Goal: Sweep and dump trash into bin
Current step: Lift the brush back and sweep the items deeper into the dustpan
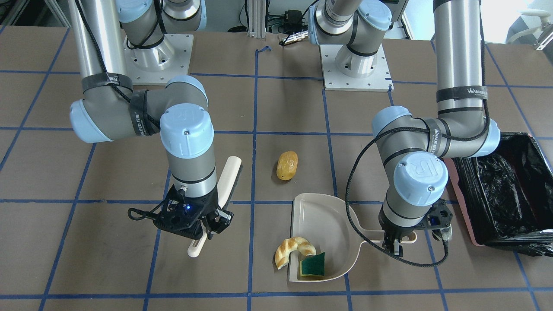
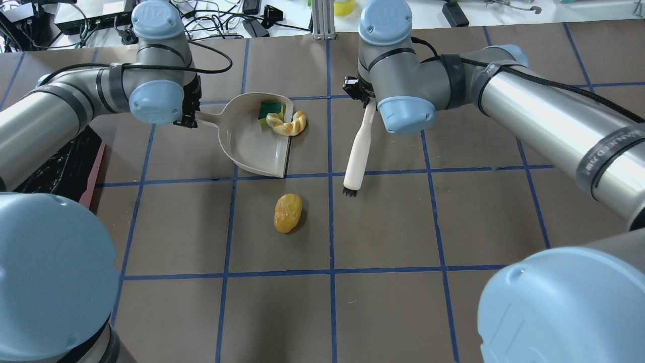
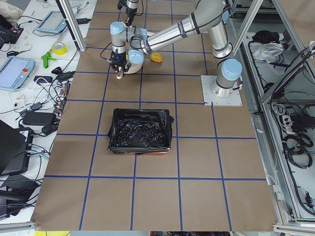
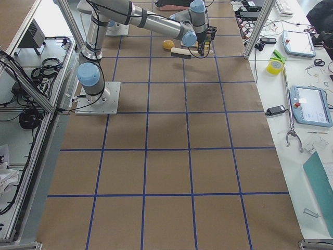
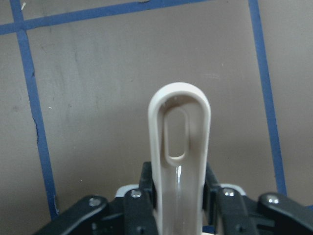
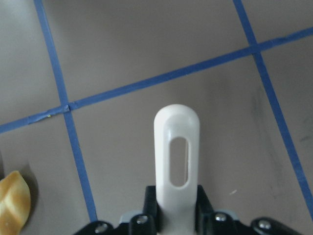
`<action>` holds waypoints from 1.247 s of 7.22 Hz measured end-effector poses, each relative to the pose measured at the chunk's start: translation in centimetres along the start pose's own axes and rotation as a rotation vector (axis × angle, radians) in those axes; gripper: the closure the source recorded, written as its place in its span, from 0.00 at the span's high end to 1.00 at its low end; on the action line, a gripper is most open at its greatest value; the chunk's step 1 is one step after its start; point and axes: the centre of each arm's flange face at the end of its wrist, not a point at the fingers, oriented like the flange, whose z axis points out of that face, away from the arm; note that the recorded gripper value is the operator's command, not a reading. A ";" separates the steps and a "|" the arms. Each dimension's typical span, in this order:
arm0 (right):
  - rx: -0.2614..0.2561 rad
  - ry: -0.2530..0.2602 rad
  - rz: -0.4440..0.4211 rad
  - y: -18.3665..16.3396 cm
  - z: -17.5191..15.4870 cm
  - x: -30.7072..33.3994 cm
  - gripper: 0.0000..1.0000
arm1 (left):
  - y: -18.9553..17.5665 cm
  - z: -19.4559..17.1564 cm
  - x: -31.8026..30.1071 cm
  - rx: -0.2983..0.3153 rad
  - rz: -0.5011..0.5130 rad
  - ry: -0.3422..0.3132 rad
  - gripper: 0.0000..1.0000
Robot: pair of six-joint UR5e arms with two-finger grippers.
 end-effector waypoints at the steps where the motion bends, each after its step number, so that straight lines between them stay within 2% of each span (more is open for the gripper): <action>1: 0.012 -0.008 -0.011 -1.4 0.5 -1.3 0.00 | 0.0 0.3 0.0 0.001 -0.008 -0.003 0.00; 5: 0.020 -0.016 -0.010 -2.1 1.0 -2.5 0.00 | 0.0 1.0 0.2 0.013 -0.035 -0.015 0.00; 9: 0.011 -0.004 0.038 -0.6 1.2 -3.6 0.00 | 0.1 1.8 0.2 0.012 -0.072 -0.026 0.00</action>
